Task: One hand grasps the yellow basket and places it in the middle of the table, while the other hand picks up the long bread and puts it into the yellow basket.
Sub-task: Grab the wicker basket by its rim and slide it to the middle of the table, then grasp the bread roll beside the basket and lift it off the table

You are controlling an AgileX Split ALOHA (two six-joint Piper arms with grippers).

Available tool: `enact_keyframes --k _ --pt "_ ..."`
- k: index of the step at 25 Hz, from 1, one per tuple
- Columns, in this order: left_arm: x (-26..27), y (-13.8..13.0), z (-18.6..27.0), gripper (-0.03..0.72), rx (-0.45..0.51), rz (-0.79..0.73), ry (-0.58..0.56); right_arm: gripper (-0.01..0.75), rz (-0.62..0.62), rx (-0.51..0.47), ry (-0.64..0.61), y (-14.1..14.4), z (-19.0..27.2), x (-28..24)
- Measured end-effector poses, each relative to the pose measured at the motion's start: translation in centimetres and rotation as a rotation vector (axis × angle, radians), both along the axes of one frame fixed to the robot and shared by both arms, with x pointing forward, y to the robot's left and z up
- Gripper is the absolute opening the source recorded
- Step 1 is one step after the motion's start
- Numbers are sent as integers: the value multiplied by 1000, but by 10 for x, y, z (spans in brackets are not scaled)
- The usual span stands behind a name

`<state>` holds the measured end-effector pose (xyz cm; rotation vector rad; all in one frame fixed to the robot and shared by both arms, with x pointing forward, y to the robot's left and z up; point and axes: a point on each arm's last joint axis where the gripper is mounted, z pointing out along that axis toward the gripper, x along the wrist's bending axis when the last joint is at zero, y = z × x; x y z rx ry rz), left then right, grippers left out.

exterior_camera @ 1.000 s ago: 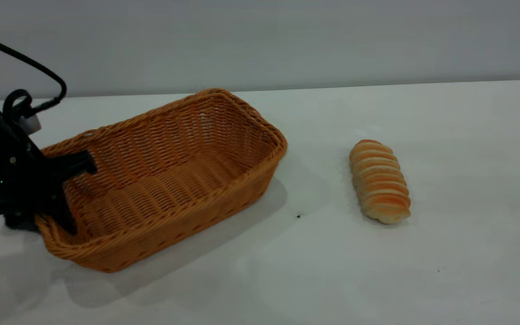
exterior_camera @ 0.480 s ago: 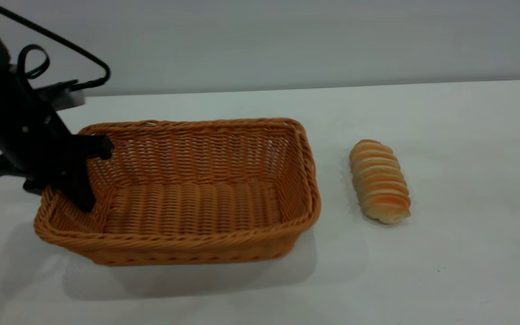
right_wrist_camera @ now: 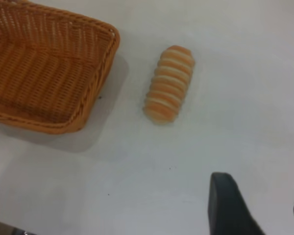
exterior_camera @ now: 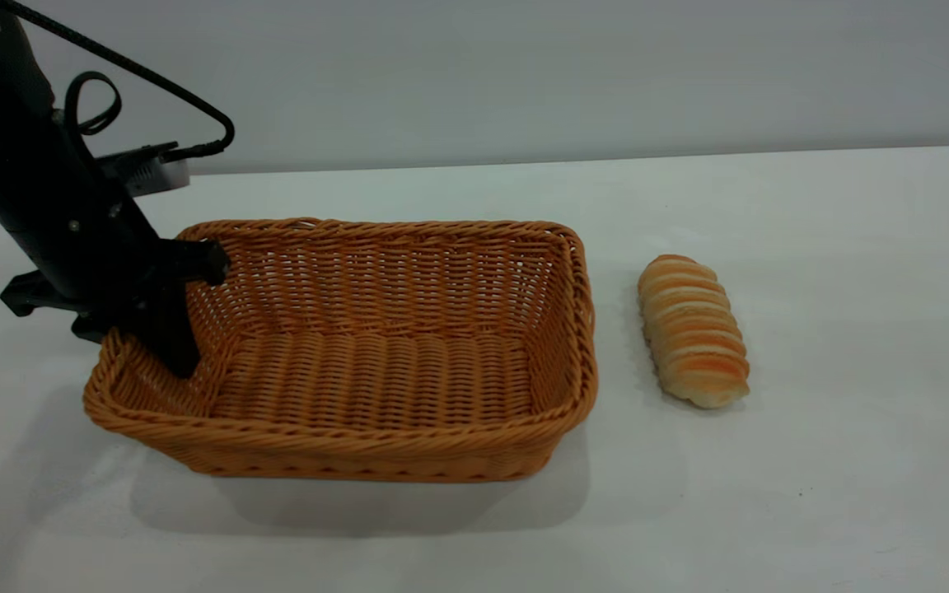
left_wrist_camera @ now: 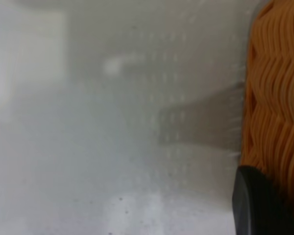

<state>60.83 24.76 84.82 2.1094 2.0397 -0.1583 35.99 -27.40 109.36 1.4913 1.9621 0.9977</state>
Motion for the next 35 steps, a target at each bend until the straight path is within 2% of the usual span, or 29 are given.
enact_keyframes --k 2,8,11,17,21,24,29,35 --pt "-1 -1 2 150 -6 0 4 375 0 0 1 0 0 0" --pt "0 0 22 409 -7 -13 -32 375 1 0 2 0 0 0" --pt "-3 0 38 464 -4 -34 -43 375 1 -1 3 0 0 0" --pt "-20 9 85 471 84 -145 -16 375 39 30 32 4 -4 8" --pt "-30 12 125 471 103 -128 -89 375 149 112 52 16 -12 33" --pt "-38 11 153 471 87 -113 -165 375 143 171 57 20 -26 67" --pt "-51 11 185 471 67 -103 -248 375 143 134 156 36 -68 130" --pt "-63 11 204 471 58 -104 -275 375 137 77 274 60 -124 193"
